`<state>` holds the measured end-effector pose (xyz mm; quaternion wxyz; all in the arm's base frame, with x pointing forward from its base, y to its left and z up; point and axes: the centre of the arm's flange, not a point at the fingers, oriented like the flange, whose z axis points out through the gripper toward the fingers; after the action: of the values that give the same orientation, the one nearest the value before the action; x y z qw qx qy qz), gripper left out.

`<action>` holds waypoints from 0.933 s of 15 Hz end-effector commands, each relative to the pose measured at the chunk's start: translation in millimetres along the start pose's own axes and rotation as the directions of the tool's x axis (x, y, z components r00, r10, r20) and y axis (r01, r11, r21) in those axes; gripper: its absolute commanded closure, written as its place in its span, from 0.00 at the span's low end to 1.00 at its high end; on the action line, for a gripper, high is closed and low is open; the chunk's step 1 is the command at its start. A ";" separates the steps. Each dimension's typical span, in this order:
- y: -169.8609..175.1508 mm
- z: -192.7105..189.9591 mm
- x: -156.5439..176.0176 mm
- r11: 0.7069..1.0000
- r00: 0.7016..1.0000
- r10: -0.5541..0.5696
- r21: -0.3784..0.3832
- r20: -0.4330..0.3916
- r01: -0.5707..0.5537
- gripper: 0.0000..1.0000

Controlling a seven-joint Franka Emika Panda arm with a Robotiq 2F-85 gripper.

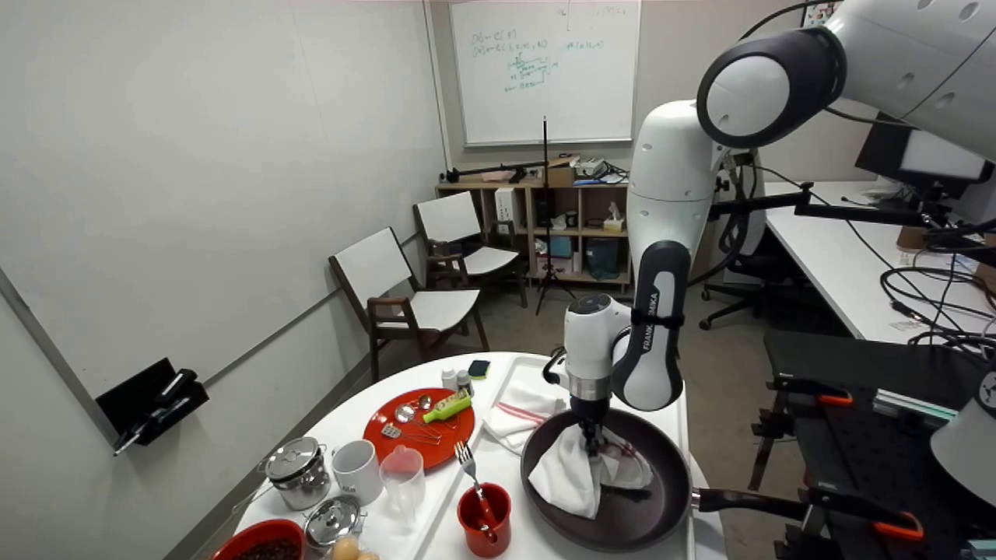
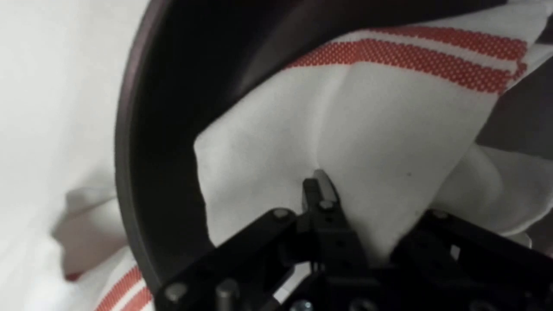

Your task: Wipe the pan with the white towel

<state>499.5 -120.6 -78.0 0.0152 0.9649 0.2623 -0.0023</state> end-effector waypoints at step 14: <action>-28.7 -9.6 52.8 0.999 1.000 -0.024 -0.042 -0.016 0.023 0.97</action>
<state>532.3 -60.7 -61.6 0.0285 0.9574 0.2866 0.0188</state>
